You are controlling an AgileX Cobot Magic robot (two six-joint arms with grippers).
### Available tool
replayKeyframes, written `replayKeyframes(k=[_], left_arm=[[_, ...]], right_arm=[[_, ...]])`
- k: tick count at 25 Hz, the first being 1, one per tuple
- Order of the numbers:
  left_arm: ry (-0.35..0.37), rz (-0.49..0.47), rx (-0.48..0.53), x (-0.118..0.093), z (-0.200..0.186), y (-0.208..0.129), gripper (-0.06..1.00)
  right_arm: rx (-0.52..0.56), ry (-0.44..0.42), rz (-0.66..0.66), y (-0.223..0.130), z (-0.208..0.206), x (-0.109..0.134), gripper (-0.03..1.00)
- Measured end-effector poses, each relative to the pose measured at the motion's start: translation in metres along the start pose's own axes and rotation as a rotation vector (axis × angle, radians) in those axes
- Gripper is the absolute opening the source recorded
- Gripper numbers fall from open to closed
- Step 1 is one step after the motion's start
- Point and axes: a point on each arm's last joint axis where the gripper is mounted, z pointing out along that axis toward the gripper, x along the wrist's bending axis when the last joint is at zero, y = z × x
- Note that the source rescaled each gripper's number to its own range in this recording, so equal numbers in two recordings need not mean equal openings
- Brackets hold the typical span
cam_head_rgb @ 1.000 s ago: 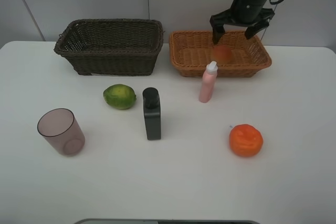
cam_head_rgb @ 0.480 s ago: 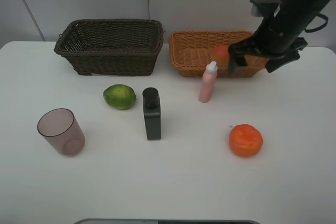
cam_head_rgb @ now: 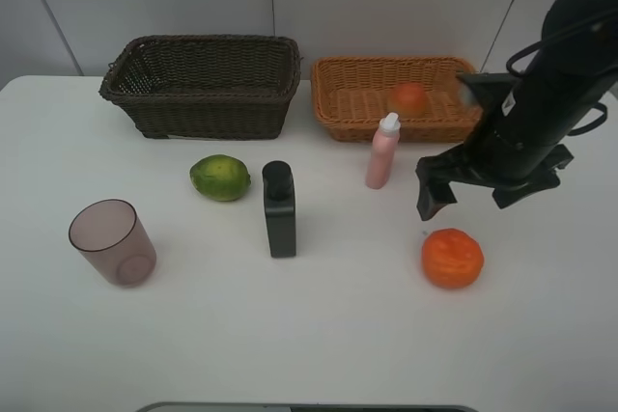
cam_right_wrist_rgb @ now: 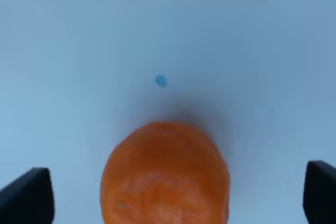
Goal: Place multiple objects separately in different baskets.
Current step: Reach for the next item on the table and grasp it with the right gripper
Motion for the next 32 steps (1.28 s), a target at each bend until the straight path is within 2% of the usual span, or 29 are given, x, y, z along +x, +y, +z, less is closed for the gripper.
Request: replayKeyframes(k=[5, 11, 15, 21, 32], left_arm=[[0.0, 0.0, 0.0, 0.0, 0.0, 0.0, 0.99], [0.0, 0.0, 0.0, 0.0, 0.0, 0.0, 0.99], [0.0, 0.0, 0.0, 0.0, 0.0, 0.0, 0.99], [0.0, 0.0, 0.0, 0.0, 0.0, 0.0, 0.99], [0.0, 0.0, 0.0, 0.0, 0.0, 0.0, 0.99]], right_arm=[[-0.018, 0.007, 0.103, -0.01, 0.013, -0.001, 1.0], [-0.026, 0.008, 0.165, -0.018, 0.021, -0.003, 1.0], [-0.02, 0.007, 0.176, -0.017, 0.029, -0.002, 1.0], [0.061, -0.019, 0.177, -0.018, 0.053, -0.002, 1.0], [0.039, -0.008, 0.169, -0.016, 0.056, 0.002, 1.0]])
